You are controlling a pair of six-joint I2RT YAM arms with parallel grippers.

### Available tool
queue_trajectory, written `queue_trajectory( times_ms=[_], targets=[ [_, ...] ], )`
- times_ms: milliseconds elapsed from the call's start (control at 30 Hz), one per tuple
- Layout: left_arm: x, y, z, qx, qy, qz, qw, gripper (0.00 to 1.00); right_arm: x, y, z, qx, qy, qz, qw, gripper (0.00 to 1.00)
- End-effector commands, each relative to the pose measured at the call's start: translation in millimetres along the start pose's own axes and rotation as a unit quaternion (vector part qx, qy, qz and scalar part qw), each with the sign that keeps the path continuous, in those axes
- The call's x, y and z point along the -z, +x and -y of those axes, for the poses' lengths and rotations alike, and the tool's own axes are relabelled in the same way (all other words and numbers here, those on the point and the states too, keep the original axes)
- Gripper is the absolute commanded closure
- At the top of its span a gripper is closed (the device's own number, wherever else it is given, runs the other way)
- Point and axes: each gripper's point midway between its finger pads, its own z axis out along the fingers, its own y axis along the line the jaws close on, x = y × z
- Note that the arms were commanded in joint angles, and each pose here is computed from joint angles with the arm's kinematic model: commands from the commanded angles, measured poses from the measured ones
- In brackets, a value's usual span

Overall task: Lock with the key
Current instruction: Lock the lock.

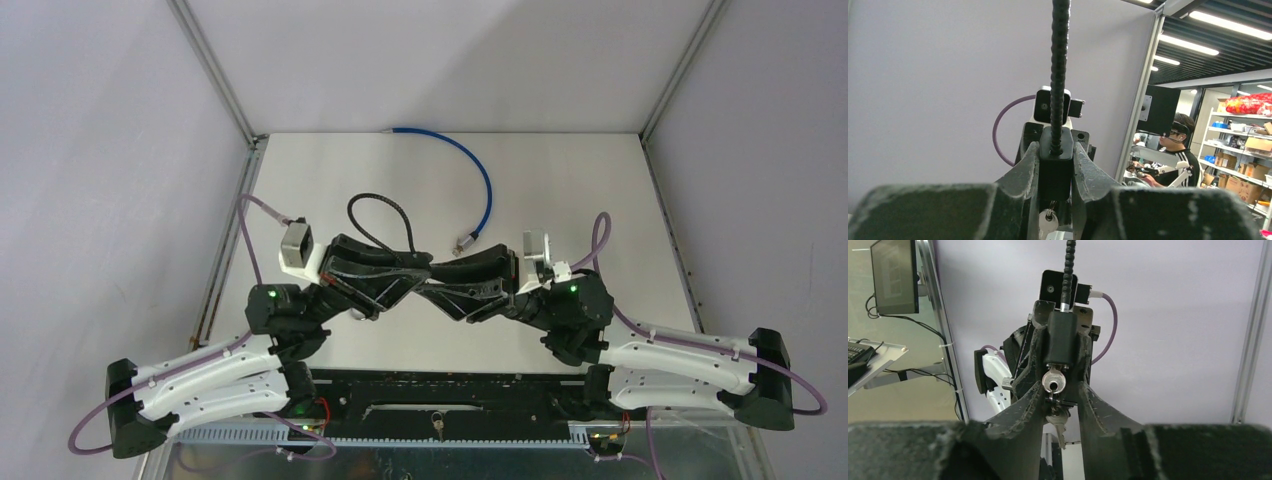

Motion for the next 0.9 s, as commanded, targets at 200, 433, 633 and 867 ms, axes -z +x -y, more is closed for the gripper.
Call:
queue_trajectory(
  times_ms=[200,433,633,867],
  targets=[
    [-6.4,-25.2,29.2,-0.004,0.055,0.027,0.998,1.00,-1.0,-12.3,-9.3,0.005,-0.031,0.016,0.999,0.65],
    [-5.3,-25.0,28.4,-0.004,0.053,0.028,0.998,1.00,-0.1,-18.4,-20.4,0.003,-0.060,0.025,0.998,0.69],
    [-5.1,-24.8,28.6,-0.004,0.053,0.028,0.998,1.00,1.0,-24.0,-23.8,0.008,-0.068,0.032,0.997,0.62],
    [-6.0,-23.1,27.4,-0.003,0.052,0.026,0.998,1.00,2.8,-27.8,-25.2,0.016,-0.070,0.034,0.997,0.64]
  ],
)
